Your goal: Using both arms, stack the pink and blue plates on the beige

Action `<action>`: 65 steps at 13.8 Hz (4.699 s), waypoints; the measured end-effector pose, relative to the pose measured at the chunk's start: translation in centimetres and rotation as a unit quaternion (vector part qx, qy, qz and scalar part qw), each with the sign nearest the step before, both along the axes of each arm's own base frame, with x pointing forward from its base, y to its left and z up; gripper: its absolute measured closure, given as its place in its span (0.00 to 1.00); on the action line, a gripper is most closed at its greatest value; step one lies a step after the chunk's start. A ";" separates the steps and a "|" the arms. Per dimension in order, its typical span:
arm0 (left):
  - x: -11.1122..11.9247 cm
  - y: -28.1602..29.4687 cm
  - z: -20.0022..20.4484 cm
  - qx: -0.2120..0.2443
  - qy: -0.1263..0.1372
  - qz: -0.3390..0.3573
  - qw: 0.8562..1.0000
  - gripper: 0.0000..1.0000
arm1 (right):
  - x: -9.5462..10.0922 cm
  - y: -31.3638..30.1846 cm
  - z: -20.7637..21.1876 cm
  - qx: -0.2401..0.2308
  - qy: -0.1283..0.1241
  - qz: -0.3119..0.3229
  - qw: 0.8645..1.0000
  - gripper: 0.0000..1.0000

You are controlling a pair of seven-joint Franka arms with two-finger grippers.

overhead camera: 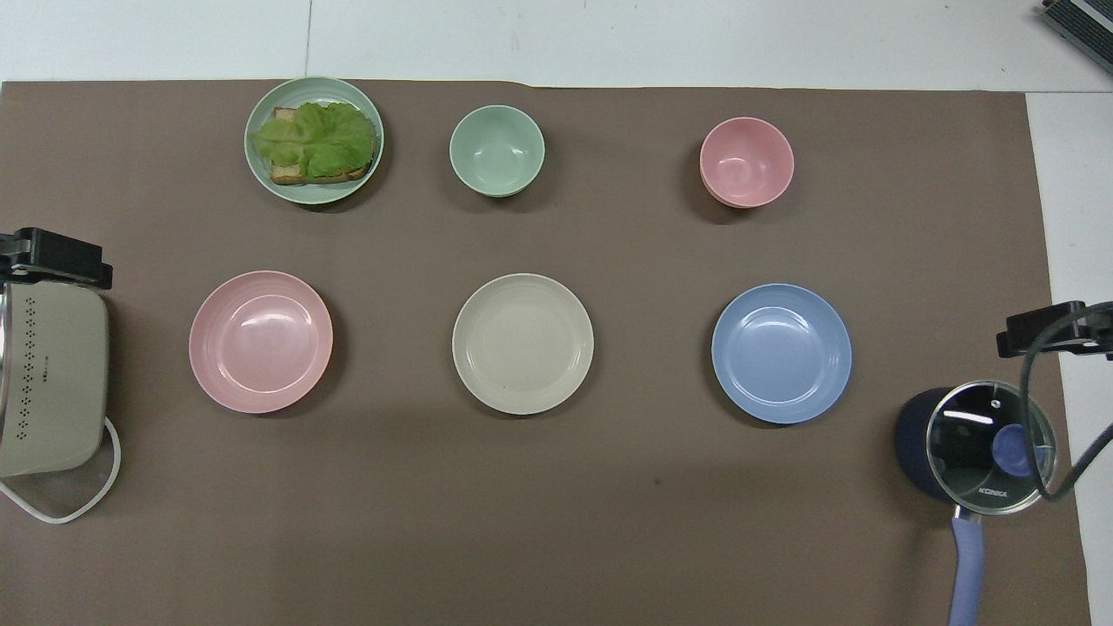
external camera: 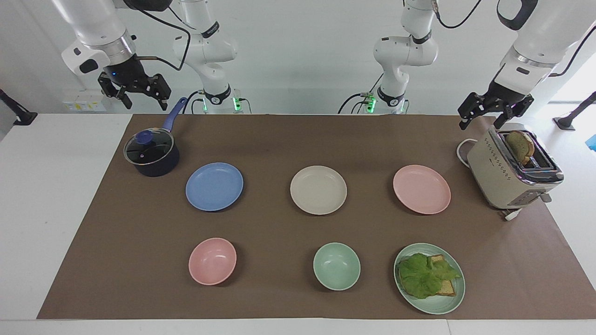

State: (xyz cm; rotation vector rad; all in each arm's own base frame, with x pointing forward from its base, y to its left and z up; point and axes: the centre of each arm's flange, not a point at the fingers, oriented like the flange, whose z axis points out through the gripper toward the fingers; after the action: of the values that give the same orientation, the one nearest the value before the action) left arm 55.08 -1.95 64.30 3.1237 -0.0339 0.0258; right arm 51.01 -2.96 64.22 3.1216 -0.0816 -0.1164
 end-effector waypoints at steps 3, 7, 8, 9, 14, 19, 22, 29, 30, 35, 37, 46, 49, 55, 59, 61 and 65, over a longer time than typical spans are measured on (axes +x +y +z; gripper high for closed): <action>0.0 0.0 0.0 0.000 0.000 0.000 1.000 0.00 | 0.0 0.0 0.0 0.000 0.000 0.000 1.000 0.00; -0.1 0.3 -0.1 0.000 0.001 0.003 1.000 0.00 | 0.0 0.0 0.0 0.000 0.000 0.000 1.000 0.00; -0.1 0.6 -0.4 0.000 0.004 0.005 1.000 0.00 | 0.0 0.0 0.0 0.000 0.000 0.000 1.000 0.00; -0.1 0.8 -0.9 0.000 0.009 0.007 1.000 0.00 | 0.0 0.0 0.0 0.000 0.000 0.000 1.000 0.00; 0.8 2.1 -6.5 0.000 0.013 0.017 1.000 0.00 | 0.0 0.0 0.0 0.000 0.000 0.000 1.000 0.00; 1.0 4.3 -13.3 0.001 0.016 0.019 1.000 0.00 | 0.0 0.0 0.0 0.000 0.000 0.000 1.000 0.00; 1.1 5.4 -18.2 0.002 0.031 0.019 0.999 0.00 | 0.0 0.0 0.0 0.000 0.000 0.000 1.000 0.00; 2.2 7.1 -30.6 0.012 0.053 0.034 0.998 0.00 | 0.0 0.0 0.0 0.000 0.000 0.000 1.000 0.00; 2.1 7.2 -31.1 0.013 0.056 0.035 0.998 0.00 | 0.0 0.0 0.0 0.000 0.000 0.000 1.000 0.00; 0.9 7.1 -32.8 0.011 0.076 0.035 0.996 0.00 | 0.0 0.0 0.0 0.000 0.000 0.000 1.000 0.00; 0.9 7.1 -32.9 0.011 0.077 0.035 0.996 0.20 | 0.0 0.0 0.0 0.000 0.000 0.000 1.000 0.00; 0.0 6.8 -32.4 0.007 0.106 0.034 0.994 0.92 | 0.0 0.0 0.0 0.000 0.000 0.000 1.000 0.00; -0.1 6.2 -30.2 -0.012 0.127 0.039 0.991 0.94 | 0.0 0.0 0.0 0.000 0.000 0.000 1.000 0.00; 1.6 3.3 -22.2 -0.100 0.131 0.065 0.984 0.95 | 0.0 0.0 0.0 0.000 0.000 0.000 1.000 0.00; 1.5 -4.0 -22.0 -0.122 0.141 0.087 0.979 0.95 | 0.0 0.0 0.0 0.000 0.000 0.000 1.000 0.00; 1.3 -7.9 -21.9 -0.117 0.138 0.088 0.979 0.95 | 0.0 0.0 0.0 0.000 0.000 0.000 1.000 0.00; 0.6 -14.2 -21.6 -0.125 0.122 0.087 0.981 0.95 | 0.0 0.0 0.0 0.000 0.000 0.000 1.000 0.00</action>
State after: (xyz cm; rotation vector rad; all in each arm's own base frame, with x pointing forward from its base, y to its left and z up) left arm 55.73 -16.11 42.72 2.8449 0.2285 -0.3238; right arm 51.01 -2.95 64.22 3.1216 -0.0816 -0.1164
